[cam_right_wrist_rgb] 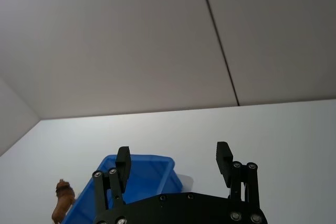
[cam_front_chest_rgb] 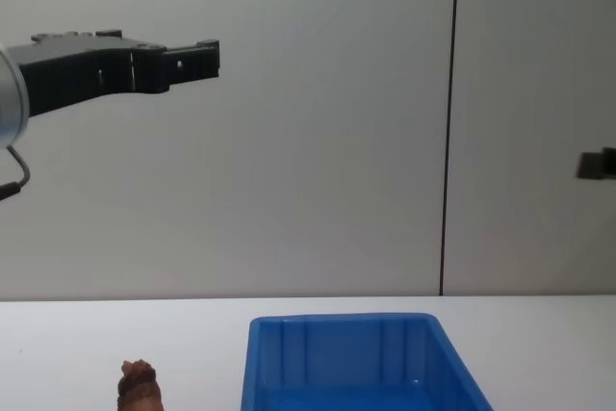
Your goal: Pick up the two dolls from the table and place them into the box.
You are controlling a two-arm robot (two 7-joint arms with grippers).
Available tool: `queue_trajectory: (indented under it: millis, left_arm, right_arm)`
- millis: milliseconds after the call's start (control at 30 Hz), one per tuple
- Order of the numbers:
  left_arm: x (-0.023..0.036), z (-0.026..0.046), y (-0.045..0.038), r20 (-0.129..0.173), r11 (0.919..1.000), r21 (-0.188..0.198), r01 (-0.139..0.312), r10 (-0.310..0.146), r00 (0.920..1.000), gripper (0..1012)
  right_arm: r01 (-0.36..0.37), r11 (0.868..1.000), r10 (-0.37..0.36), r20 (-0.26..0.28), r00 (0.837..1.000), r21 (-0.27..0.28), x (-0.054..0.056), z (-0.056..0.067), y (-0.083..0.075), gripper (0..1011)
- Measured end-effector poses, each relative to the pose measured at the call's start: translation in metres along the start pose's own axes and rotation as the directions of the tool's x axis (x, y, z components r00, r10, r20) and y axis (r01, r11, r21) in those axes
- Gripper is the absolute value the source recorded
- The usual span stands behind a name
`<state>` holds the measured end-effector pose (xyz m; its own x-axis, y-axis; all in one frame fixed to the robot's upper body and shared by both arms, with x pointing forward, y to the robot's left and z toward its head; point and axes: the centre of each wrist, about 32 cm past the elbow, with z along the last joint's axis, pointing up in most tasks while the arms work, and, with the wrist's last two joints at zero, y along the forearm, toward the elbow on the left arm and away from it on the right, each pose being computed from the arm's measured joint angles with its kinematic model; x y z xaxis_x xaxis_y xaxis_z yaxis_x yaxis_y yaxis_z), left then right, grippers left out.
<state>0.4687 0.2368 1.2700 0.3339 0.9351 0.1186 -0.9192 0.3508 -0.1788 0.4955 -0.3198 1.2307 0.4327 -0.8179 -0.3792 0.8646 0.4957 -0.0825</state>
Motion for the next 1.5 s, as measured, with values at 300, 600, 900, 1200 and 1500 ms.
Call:
queue_trajectory:
  millis: [300,600,900,1200,1500]
  left_arm:
    - [0.0031,0.0024,0.0051,-0.026,0.9982,0.06,-0.01,0.012,0.9996,1001]
    - [0.0088,0.0061,0.0162,-0.052,0.9863,0.162,-0.03,0.039,0.9979,1001]
    - [0.0128,0.0078,0.0249,-0.075,0.9598,0.279,-0.029,0.052,0.9958,1001]
    - [0.015,0.0055,0.0282,-0.095,0.9111,0.412,0.004,0.039,0.9947,1001]
    - [0.0121,-0.0052,0.02,-0.128,0.8467,0.528,0.069,-0.001,0.9918,1001]
  right_arm:
    - [0.115,0.992,-0.109,-0.119,0.987,0.044,0.006,-0.007,-0.018,1001]
    - [0.178,0.982,-0.165,-0.186,0.969,0.056,0.009,-0.01,-0.029,1001]
    - [0.209,0.976,-0.192,-0.217,0.957,0.058,0.011,-0.012,-0.034,1001]
    - [0.223,0.973,-0.204,-0.233,0.951,0.059,0.011,-0.013,-0.036,1001]
    - [0.229,0.972,-0.209,-0.24,0.948,0.059,0.012,-0.013,-0.037,1001]
